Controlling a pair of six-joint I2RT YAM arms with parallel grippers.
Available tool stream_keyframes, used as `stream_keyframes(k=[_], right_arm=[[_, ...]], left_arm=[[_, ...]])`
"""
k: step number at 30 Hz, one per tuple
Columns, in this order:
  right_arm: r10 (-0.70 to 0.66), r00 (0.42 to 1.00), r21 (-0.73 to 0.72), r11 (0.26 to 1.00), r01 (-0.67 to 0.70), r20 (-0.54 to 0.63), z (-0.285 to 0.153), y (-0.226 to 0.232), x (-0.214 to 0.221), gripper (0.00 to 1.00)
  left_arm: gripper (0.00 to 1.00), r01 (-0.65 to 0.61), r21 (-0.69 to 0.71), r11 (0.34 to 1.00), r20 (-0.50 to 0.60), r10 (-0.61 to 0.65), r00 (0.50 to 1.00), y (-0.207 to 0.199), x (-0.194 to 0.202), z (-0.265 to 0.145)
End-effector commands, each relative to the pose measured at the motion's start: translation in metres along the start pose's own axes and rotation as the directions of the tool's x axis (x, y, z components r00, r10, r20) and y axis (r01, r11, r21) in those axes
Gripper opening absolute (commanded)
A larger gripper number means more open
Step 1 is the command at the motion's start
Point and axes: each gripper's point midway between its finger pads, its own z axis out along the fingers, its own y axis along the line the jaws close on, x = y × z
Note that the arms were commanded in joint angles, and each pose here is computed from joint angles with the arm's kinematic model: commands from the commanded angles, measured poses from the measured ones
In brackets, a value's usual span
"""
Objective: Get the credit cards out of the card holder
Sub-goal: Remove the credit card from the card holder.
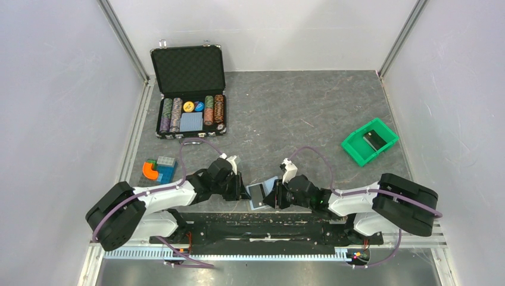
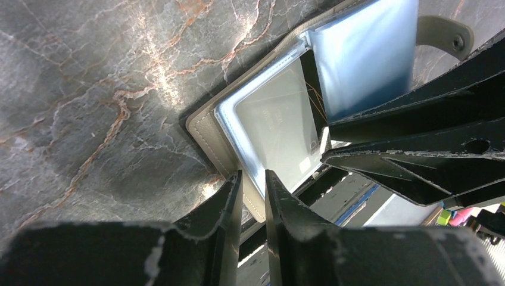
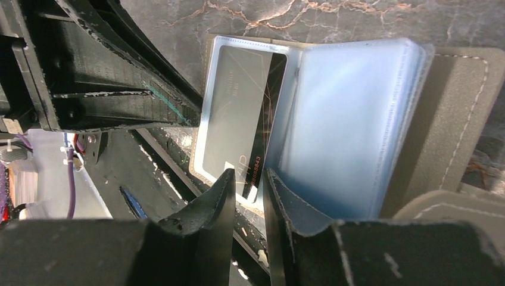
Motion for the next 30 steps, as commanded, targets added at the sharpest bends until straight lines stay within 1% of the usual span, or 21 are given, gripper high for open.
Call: stream_keyframes(k=[1,5,8,13,18,26,30], right_arm=[[0.022,1.0,-0.063,0.998,-0.023,-0.02,0.0,0.008,0.006,0.25],[0.052,0.998,-0.088,0.995,-0.05,0.02,-0.004,0.007,0.003,0.2],[0.047,0.999,-0.103,0.994,-0.045,0.016,-0.003,0.01,0.001,0.17],[0.072,0.997,-0.154,0.986,-0.066,0.034,-0.007,0.015,-0.003,0.09],[0.089,0.995,-0.152,0.985,-0.081,0.051,-0.012,0.009,-0.006,0.0],[0.085,0.994,-0.144,0.987,-0.075,0.068,-0.015,0.007,-0.012,0.0],[0.068,0.996,-0.137,0.989,-0.061,0.049,-0.012,0.009,-0.011,0.16]], left_arm=[[0.26,0.023,-0.003,1.0,0.01,-0.023,1.0,0.003,0.001,0.0],[0.26,0.036,-0.002,0.999,0.017,-0.036,0.999,0.004,0.002,-0.001],[0.24,0.035,0.0,0.999,0.022,-0.035,0.999,0.003,0.0,-0.001],[0.23,0.035,-0.003,0.999,0.017,-0.035,0.999,0.004,0.001,0.001],[0.22,0.045,-0.004,0.999,0.003,-0.045,0.999,0.007,0.005,0.004],[0.2,0.043,-0.011,0.999,-0.003,-0.043,0.999,0.008,0.006,0.006],[0.2,0.044,-0.014,0.999,-0.008,-0.044,0.999,0.009,0.006,0.008]])
